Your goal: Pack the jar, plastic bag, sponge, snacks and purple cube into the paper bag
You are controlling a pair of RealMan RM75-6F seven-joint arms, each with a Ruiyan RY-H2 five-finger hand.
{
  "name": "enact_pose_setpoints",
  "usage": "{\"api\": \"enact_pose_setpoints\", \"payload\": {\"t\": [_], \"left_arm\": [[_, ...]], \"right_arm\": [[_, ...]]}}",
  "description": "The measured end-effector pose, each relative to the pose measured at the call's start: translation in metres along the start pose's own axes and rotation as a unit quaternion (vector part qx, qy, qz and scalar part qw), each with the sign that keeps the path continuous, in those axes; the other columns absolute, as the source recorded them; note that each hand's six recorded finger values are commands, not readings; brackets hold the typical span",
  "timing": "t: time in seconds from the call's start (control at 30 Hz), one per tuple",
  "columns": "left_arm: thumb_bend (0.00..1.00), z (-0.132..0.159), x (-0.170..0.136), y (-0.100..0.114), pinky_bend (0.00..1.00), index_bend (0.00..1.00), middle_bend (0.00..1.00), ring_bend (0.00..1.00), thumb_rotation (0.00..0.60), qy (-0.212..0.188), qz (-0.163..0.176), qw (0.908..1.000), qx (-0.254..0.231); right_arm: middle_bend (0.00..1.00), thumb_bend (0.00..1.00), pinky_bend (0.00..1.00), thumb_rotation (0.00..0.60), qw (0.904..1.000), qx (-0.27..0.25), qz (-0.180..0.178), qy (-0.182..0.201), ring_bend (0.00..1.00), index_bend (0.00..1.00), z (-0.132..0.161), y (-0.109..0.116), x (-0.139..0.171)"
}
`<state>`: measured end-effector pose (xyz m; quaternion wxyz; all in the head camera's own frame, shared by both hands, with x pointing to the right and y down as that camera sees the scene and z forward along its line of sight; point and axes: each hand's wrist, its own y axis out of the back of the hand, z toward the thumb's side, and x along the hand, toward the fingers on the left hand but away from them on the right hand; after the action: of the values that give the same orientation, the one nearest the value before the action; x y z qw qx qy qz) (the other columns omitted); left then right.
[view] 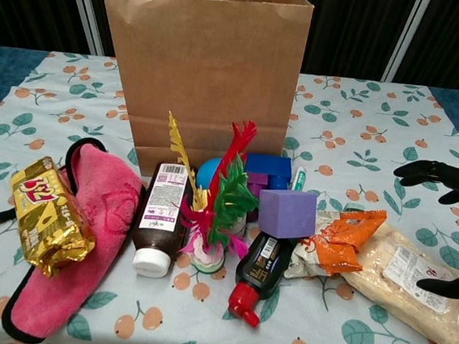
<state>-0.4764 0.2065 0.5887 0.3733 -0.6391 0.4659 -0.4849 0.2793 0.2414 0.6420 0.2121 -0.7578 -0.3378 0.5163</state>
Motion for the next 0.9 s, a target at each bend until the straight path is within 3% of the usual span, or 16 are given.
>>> {"api": "enact_pose_setpoints", "payload": {"t": [0.3,0.43,0.67,0.9], "left_arm": [[0.1,-0.001,-0.001,-0.001,0.2,0.1,0.16,0.06,0.6,0.0,-0.003,1.0,-0.001],[0.1,-0.002,-0.001,0.0,0.2,0.1,0.16,0.06,0.6,-0.003,-0.003,1.0,0.003],[0.1,-0.005,0.0,0.003,0.2,0.1,0.16,0.06,0.6,0.0,0.002,1.0,0.003],[0.1,-0.007,-0.001,0.002,0.2,0.1,0.16,0.06,0.6,0.002,-0.001,1.0,-0.005]], "right_arm": [[0.1,0.0,0.09,0.6,0.9999,0.004,-0.01,-0.011,0.02,0.1,-0.002,-0.006,0.0],[0.14,0.0,0.1,0.6,0.9997,0.022,-0.013,-0.001,0.04,0.1,0.003,-0.002,-0.007],[0.28,0.0,0.21,0.6,0.9929,0.116,-0.013,0.021,0.17,0.29,0.013,-0.004,-0.023],[0.28,0.0,0.22,0.6,0.9883,0.152,0.003,0.015,0.17,0.31,0.015,-0.022,-0.039]]}}
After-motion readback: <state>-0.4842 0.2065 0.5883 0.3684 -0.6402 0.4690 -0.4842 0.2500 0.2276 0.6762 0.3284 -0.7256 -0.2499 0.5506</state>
